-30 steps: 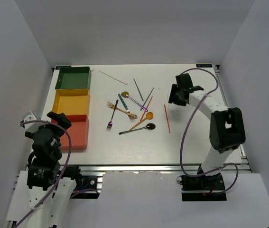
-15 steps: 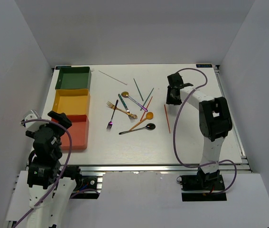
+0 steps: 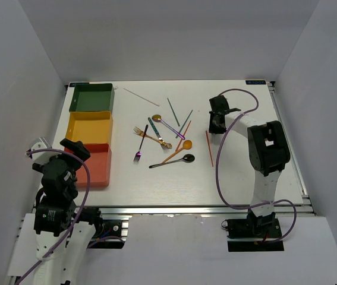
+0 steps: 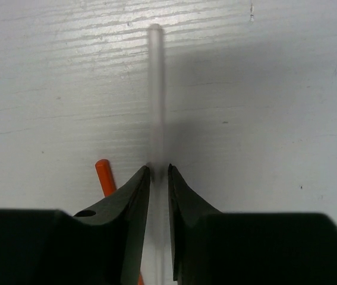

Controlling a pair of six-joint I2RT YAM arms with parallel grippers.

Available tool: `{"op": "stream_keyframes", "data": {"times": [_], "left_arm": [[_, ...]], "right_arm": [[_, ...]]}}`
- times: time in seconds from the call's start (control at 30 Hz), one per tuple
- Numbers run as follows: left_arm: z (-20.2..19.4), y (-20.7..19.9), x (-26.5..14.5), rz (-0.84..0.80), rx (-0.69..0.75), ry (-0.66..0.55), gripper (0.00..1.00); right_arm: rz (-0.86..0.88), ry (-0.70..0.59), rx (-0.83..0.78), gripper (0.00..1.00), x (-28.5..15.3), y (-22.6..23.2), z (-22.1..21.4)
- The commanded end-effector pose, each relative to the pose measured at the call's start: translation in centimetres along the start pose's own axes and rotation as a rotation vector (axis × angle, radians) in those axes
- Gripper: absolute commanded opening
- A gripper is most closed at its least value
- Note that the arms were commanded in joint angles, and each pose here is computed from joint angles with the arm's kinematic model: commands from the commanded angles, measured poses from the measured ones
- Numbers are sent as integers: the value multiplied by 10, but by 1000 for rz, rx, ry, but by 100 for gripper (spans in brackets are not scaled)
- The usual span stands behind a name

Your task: Sort the eating utensils into containers

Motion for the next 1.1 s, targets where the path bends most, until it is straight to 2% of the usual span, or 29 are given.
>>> {"op": "stream_keyframes", "data": {"times": [0.0, 0.1, 0.23, 0.37, 0.4, 0.47, 0.5, 0.57, 0.6, 0.63, 0.67, 0.7, 0.73, 0.8, 0.83, 0.9, 1.07], "left_arm": [[0, -2, 1, -14, -6, 1, 98], [-1, -3, 2, -9, -3, 4, 98], [-4, -7, 7, -24, 25, 41, 98], [-18, -27, 18, -136, 74, 177, 98], [-25, -39, 19, -237, 63, 242, 98], [-38, -54, 26, -334, 27, 335, 98], [-46, -70, 24, -471, -34, 401, 98], [-56, -87, 23, -619, -104, 482, 98], [-46, -106, 22, -767, -155, 444, 98], [-57, -112, 12, -871, -247, 570, 98], [-58, -120, 11, -948, -302, 597, 98], [-46, -132, 4, -1090, -341, 539, 98], [-53, -132, -1, -1111, -410, 612, 98], [-58, -135, 1, -1094, -422, 632, 98], [-59, -139, 3, -1080, -390, 612, 98], [-72, -139, 5, -1036, -350, 659, 97], [-90, -142, 1, -1018, -324, 693, 89]], "right_arm": [[-7, 74, 7, 22, 9, -1, -23], [-24, 98, -3, 2, 9, -4, -29], [-19, 74, 32, 0, 0, -14, -33], [-59, -41, 46, 0, -39, -31, -7], [-30, -65, 40, 0, -50, -29, -3], [77, -167, 41, 0, -83, -25, 8], [226, -194, 28, 0, -98, -13, 8], [420, -287, 22, 0, -133, 0, 11], [516, -308, 34, 0, -138, 8, 8], [689, -286, 9, 0, -151, 21, 2], [776, -280, 0, 0, -160, 27, 0], [947, -253, -17, 0, -171, 42, -9], [1027, -264, -28, 0, -183, 49, -13], [1177, -325, -94, 0, -205, 69, -17], [1218, -315, -72, 0, -215, 74, -26], [1298, -315, -104, 0, -232, 92, -34], [1379, -329, -143, 0, -265, 123, -38]]}}
Point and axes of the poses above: each gripper's point midway between its finger pads, its own x axis out along the fingers, its own y axis along the line the jaws close on, z = x × y, the point moved 8 cm from there along -x, back along the fingers, and after that the axes turned 8 degrees about -x, right-handed, at the moved point
